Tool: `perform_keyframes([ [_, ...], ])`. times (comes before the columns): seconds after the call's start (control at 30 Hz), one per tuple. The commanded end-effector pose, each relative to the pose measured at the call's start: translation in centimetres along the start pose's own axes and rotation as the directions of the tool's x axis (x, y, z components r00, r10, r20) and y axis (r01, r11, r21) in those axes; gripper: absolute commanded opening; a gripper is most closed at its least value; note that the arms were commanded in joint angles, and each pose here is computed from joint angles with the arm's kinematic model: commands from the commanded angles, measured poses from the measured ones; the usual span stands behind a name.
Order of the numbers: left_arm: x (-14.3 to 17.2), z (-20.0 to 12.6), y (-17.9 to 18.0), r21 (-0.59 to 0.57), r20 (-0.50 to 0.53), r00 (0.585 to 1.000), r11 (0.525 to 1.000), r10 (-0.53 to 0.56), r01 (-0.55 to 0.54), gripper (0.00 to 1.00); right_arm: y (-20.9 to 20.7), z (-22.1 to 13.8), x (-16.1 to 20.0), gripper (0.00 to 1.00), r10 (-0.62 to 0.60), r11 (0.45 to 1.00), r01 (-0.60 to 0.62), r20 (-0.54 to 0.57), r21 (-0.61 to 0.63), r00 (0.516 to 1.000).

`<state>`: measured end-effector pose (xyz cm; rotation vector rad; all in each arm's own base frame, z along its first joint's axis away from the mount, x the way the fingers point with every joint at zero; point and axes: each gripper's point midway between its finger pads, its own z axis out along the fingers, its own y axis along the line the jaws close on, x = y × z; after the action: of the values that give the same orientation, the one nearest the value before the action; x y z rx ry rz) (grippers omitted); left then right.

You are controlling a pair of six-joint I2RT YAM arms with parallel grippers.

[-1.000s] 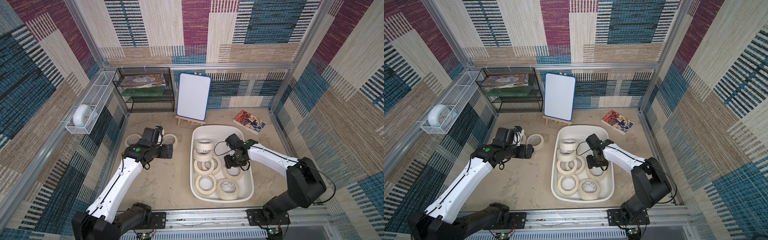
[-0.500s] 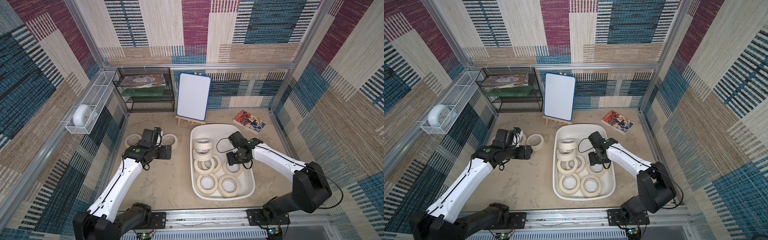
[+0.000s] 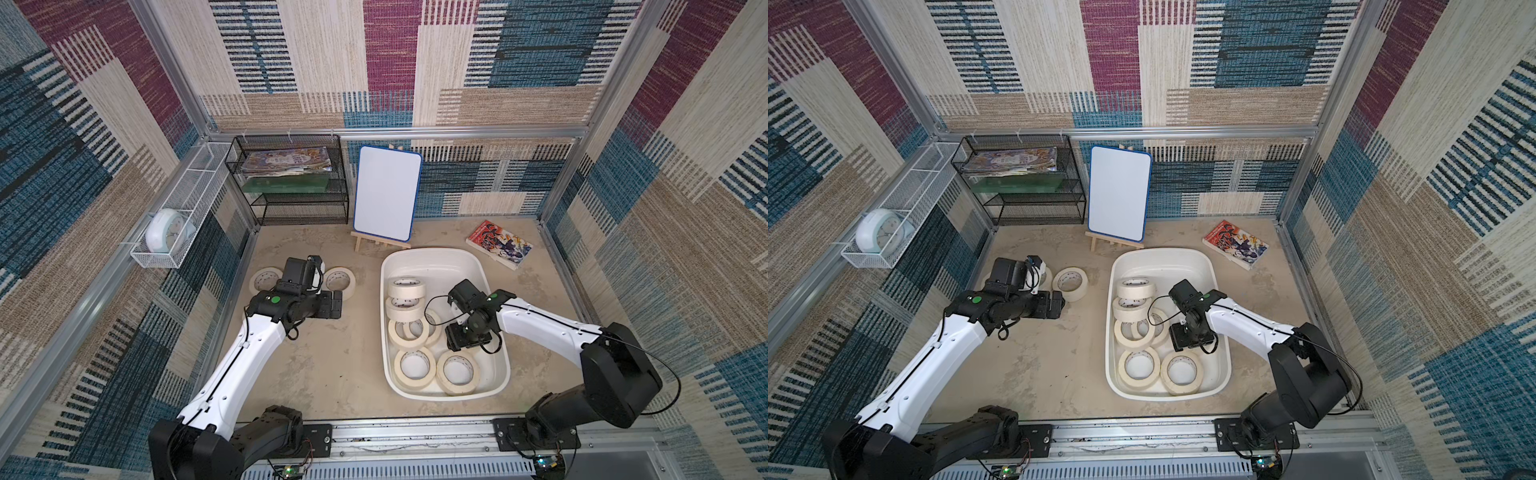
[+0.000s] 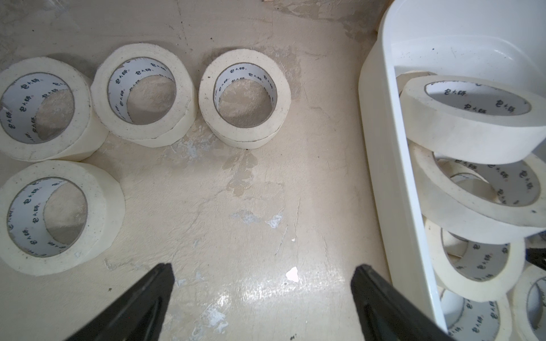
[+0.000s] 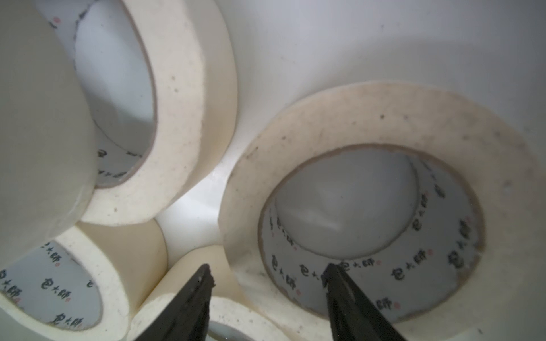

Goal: Take out the art tape in the storage box
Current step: Pick up the art tape from the storage box.

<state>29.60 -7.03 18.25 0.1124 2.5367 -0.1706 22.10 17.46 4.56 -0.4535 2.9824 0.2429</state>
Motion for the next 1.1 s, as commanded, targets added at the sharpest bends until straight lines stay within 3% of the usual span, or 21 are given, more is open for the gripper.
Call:
perform_keyframes([
  [0.0,-0.4,0.0,-0.1,0.008,0.015,1.0,1.0,0.005,-0.005,0.99,0.4,0.8,-0.9,0.63,-0.017,1.0,0.017,0.022,-0.016,1.0],
  [0.07,-0.4,-0.1,-0.1,0.008,0.017,1.0,1.0,0.005,-0.005,0.99,0.0,0.9,-1.1,0.54,-0.018,1.0,0.018,0.025,0.014,1.0],
  [0.23,-0.3,-0.2,-0.1,0.009,0.02,1.0,1.0,0.006,-0.006,0.99,-0.9,-1.9,-2.4,0.09,-0.026,0.997,0.018,0.1,0.079,0.995],
  [0.33,-0.3,-0.3,-0.1,0.012,0.022,1.0,1.0,0.002,-0.002,0.99,-0.6,-4.7,-3.7,0.0,-0.047,0.995,0.033,0.151,0.095,0.987],
  [0.47,-0.3,-0.3,-0.1,0.014,0.024,1.0,1.0,0.0,-0.001,0.99,1.8,-7.9,-5.2,0.0,-0.105,0.993,0.095,0.186,0.063,0.977],
  [0.6,-0.3,-0.4,0.0,0.013,0.027,1.0,1.0,0.001,-0.001,0.99,7.4,-9.4,-5.3,0.0,-0.235,0.971,0.238,0.152,0.0,0.96],
  [0.77,-0.3,-0.4,0.0,0.012,0.027,1.0,1.0,0.002,-0.003,0.99,13.2,-8.1,-3.3,0.0,-0.393,0.916,0.394,0.034,-0.07,0.919],
  [0.93,-0.2,-0.4,0.1,0.009,0.025,1.0,1.0,0.005,-0.006,0.99,16.1,-6.7,-1.7,0.0,-0.463,0.88,0.455,-0.035,-0.132,0.886],
  [0.97,-0.1,-0.3,0.1,0.009,0.024,1.0,1.0,0.004,-0.004,0.99,16.3,-6.4,-1.6,0.01,-0.467,0.878,0.458,-0.04,-0.136,0.883],
  [1.03,-0.2,-0.4,0.1,0.01,0.025,1.0,1.0,0.004,-0.004,0.99,16.5,-6.4,-1.8,0.16,-0.47,0.876,0.462,-0.029,-0.138,0.882],
  [1.07,-0.1,-0.3,0.1,0.011,0.023,1.0,1.0,0.006,-0.006,0.99,16.6,-6.7,-2.0,0.18,-0.469,0.876,0.463,-0.016,-0.139,0.883],
])
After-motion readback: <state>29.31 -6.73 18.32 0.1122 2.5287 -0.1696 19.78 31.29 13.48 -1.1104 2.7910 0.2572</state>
